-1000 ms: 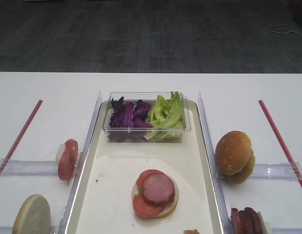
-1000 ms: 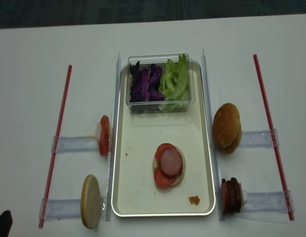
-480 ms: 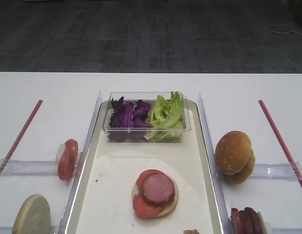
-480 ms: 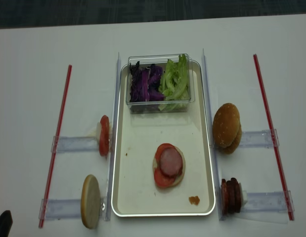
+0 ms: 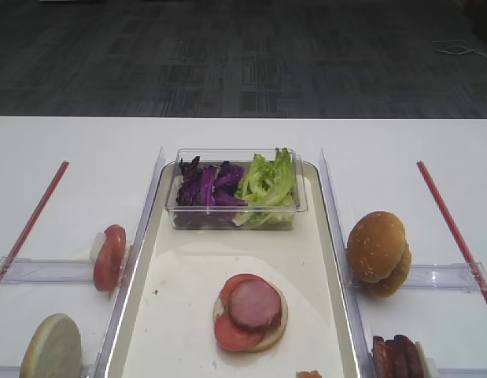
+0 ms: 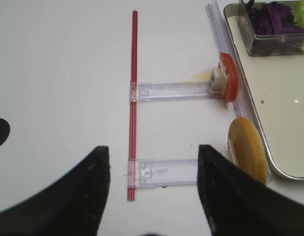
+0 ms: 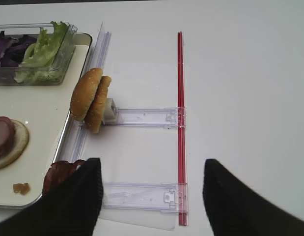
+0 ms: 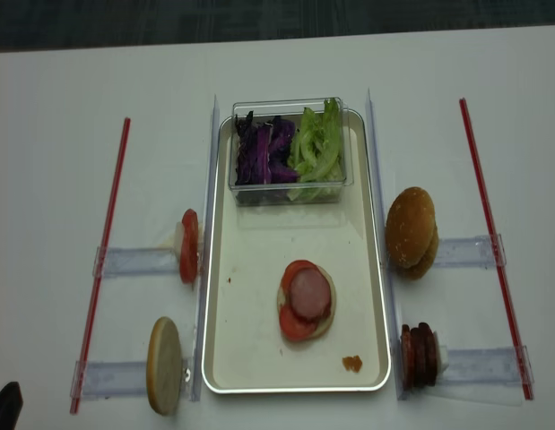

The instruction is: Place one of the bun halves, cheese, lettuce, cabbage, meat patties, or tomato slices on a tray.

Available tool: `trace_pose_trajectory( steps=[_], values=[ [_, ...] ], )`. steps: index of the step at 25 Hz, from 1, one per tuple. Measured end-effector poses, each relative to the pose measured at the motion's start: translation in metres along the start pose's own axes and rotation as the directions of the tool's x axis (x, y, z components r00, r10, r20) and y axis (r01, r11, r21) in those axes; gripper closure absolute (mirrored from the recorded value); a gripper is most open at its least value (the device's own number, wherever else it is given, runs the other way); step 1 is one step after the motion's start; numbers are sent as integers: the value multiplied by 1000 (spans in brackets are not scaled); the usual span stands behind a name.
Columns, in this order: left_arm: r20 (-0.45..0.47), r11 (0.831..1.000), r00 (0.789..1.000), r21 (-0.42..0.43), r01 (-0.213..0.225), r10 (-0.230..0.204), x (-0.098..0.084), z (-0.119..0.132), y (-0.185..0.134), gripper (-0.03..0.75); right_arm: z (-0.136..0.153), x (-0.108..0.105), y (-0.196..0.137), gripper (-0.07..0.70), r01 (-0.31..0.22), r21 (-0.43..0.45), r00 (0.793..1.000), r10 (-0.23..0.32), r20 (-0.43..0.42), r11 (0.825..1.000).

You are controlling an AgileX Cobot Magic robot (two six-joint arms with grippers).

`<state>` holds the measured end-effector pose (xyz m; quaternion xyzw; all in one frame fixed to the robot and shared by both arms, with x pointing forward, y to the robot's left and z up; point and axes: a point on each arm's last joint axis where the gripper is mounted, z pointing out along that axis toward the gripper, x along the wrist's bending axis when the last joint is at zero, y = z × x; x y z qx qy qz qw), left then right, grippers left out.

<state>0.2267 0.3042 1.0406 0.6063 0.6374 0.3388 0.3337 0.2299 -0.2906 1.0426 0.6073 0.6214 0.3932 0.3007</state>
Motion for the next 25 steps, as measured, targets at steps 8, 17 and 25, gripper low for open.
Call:
trace_pose_trajectory(
  steps=[8, 17, 25],
  values=[
    [0, 1000, 1000, 0, 0, 0, 0, 0, 0, 306, 0, 0, 0, 178, 0, 0, 1000, 0, 0, 1000],
    [0, 1000, 1000, 0, 0, 0, 0, 0, 0, 306, 0, 0, 0, 178, 0, 0, 1000, 0, 0, 1000],
    [0, 1000, 1000, 0, 0, 0, 0, 0, 0, 306, 0, 0, 0, 178, 0, 0, 1000, 0, 0, 1000]
  ],
)
